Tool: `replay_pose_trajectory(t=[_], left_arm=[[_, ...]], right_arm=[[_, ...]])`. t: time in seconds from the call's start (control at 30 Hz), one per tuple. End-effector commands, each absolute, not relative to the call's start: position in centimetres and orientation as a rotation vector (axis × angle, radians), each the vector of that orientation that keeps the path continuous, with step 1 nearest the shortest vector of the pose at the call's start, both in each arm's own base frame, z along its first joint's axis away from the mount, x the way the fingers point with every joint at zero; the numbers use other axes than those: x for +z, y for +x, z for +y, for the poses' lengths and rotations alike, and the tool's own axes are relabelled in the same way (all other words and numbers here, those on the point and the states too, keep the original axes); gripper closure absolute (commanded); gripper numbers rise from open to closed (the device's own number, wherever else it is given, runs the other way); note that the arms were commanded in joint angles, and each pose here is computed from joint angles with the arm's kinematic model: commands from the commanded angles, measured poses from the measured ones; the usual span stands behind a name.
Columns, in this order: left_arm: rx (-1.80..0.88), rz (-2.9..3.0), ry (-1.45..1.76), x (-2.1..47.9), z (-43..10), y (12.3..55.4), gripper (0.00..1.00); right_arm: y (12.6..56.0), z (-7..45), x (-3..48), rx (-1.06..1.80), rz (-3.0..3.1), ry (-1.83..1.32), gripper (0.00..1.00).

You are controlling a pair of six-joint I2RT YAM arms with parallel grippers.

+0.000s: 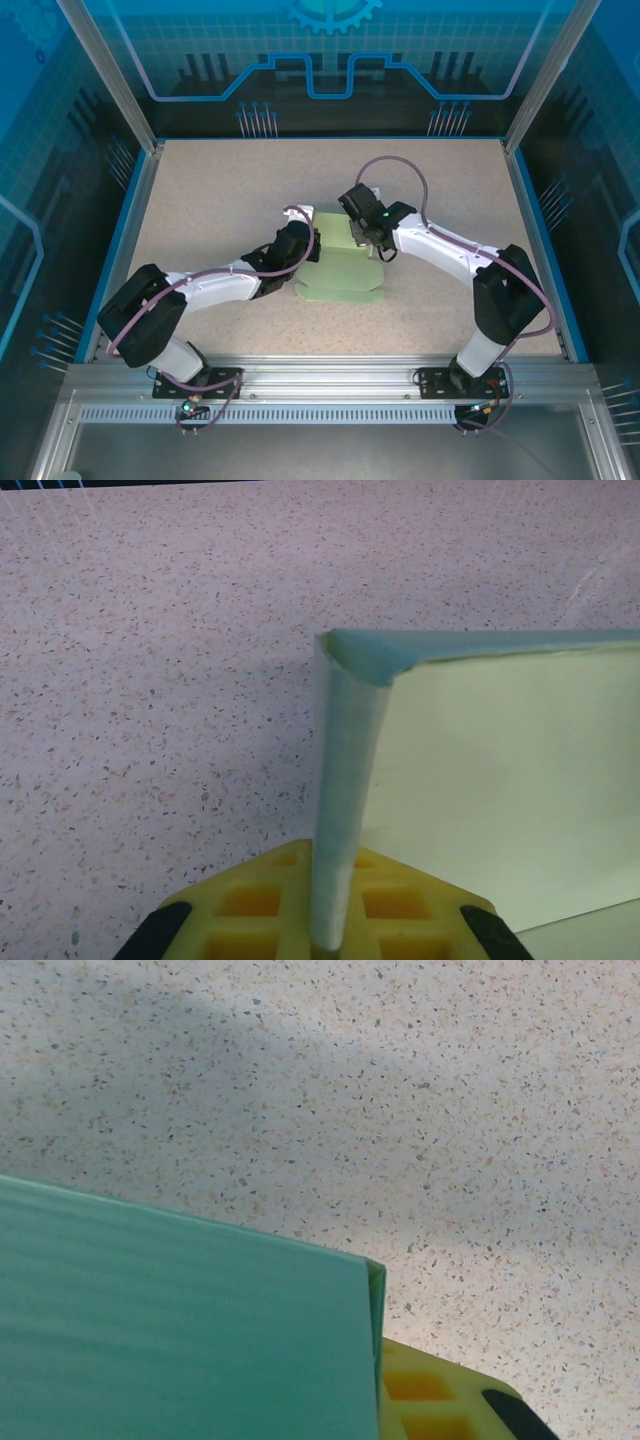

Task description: Fold the paper box

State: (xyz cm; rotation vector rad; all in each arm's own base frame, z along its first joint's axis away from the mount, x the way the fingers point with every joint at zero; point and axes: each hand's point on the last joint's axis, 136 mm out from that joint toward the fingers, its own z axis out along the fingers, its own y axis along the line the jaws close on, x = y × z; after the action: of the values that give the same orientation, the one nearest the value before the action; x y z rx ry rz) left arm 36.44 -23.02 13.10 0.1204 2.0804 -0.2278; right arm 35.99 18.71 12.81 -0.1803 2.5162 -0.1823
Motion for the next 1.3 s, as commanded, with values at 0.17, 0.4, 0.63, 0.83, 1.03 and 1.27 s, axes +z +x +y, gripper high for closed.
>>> replay_pose_trajectory(t=[0.17, 0.4, 0.63, 0.83, 1.03, 1.27], left_arm=[[-0.216, 2.049, 0.121, 14.1, -23.2, 37.1, 0.99], [-0.190, 2.058, 0.123, 13.7, -23.0, 37.2, 0.98], [-0.174, 2.067, 0.126, 13.4, -22.9, 37.2, 0.99], [-0.155, 2.099, 0.148, 12.9, -22.5, 37.1, 0.99], [-0.161, 2.361, 0.224, 8.8, -21.1, 36.9, 0.98], [-0.208, 2.598, 0.304, 6.2, -20.5, 37.0, 0.94]], right_arm=[[35.6, 17.2, 12.0, -0.317, 2.557, -0.260, 0.80], [34.7, 20.5, 14.7, -0.007, 2.538, -0.306, 0.60], [33.7, 22.1, 16.2, 0.187, 2.528, -0.328, 0.47], [32.8, 21.2, 18.9, 0.250, 2.483, -0.351, 0.42], [32.3, 20.7, 23.3, 0.546, 2.360, -0.353, 0.39], [33.7, 15.5, 22.2, 0.492, 2.380, -0.211, 0.39]])
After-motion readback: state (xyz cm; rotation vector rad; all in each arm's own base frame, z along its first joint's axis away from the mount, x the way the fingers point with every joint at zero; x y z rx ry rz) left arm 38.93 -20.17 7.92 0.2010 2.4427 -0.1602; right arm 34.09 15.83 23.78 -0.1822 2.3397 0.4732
